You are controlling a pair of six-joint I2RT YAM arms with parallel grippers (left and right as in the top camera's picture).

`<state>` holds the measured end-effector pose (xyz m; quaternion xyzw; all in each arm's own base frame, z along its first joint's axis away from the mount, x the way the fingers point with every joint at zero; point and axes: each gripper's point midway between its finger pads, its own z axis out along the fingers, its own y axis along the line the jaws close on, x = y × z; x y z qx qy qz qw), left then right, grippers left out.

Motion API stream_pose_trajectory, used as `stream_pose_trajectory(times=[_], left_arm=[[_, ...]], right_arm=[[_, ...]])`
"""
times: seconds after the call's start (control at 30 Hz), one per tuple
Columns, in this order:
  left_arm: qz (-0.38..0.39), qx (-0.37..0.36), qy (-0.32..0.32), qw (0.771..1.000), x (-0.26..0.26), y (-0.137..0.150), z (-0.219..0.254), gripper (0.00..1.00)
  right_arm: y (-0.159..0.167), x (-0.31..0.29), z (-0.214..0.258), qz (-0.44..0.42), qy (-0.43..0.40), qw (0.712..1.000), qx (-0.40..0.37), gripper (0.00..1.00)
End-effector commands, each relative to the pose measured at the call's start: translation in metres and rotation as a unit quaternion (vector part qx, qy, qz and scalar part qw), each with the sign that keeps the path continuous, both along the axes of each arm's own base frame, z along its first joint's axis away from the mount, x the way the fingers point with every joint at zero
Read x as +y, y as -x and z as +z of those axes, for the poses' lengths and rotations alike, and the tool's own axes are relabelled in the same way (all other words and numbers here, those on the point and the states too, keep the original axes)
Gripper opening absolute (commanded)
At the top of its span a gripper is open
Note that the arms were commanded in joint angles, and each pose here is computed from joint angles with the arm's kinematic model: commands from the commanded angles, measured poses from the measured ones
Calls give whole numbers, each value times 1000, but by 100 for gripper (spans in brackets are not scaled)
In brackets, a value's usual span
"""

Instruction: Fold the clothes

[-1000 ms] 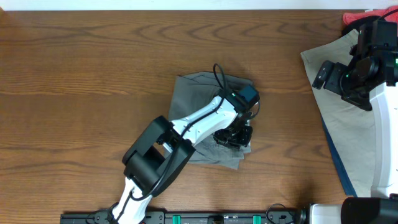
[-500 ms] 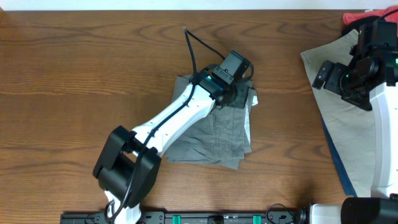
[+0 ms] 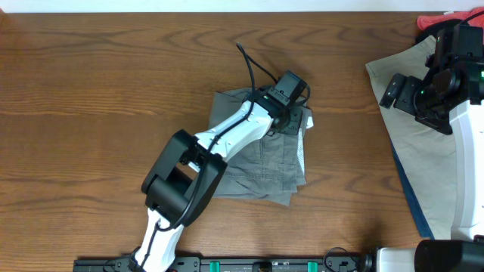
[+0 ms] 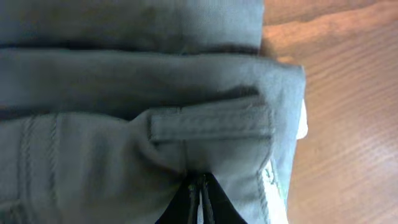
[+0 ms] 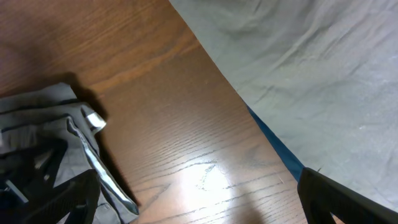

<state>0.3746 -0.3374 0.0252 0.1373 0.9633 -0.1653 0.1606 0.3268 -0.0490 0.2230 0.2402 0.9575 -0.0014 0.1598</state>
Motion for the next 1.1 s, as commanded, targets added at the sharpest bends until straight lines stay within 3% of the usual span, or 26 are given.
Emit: stream_pose_trajectory(times=[0.0, 0.3, 0.33, 0.4, 0.57, 0.67, 0.83, 1.07], left_arm=[[20, 7, -4, 1000, 0, -3, -18, 12], [35, 4, 7, 999, -1, -8, -9, 17], [36, -2, 13, 999, 0, -9, 2, 25], [36, -18, 25, 999, 0, -12, 24, 32], [3, -74, 41, 996, 11, -11, 94, 80], [3, -96, 41, 995, 32, -8, 131, 99], [77, -91, -5, 993, 111, -11, 160, 98], [165, 9, -82, 983, 237, -7, 128, 98]], right_arm=[[0, -1, -1, -8, -2, 1000, 2, 99], [0, -1, -1, -8, -2, 1000, 2, 99], [0, -1, -1, -8, -2, 1000, 2, 99], [0, -1, -1, -8, -2, 1000, 2, 99], [0, -1, -1, -8, -2, 1000, 2, 99], [0, -1, -1, -8, -2, 1000, 2, 99], [0, -1, -1, -8, -2, 1000, 2, 99], [0, -1, -1, -8, -2, 1000, 2, 99]])
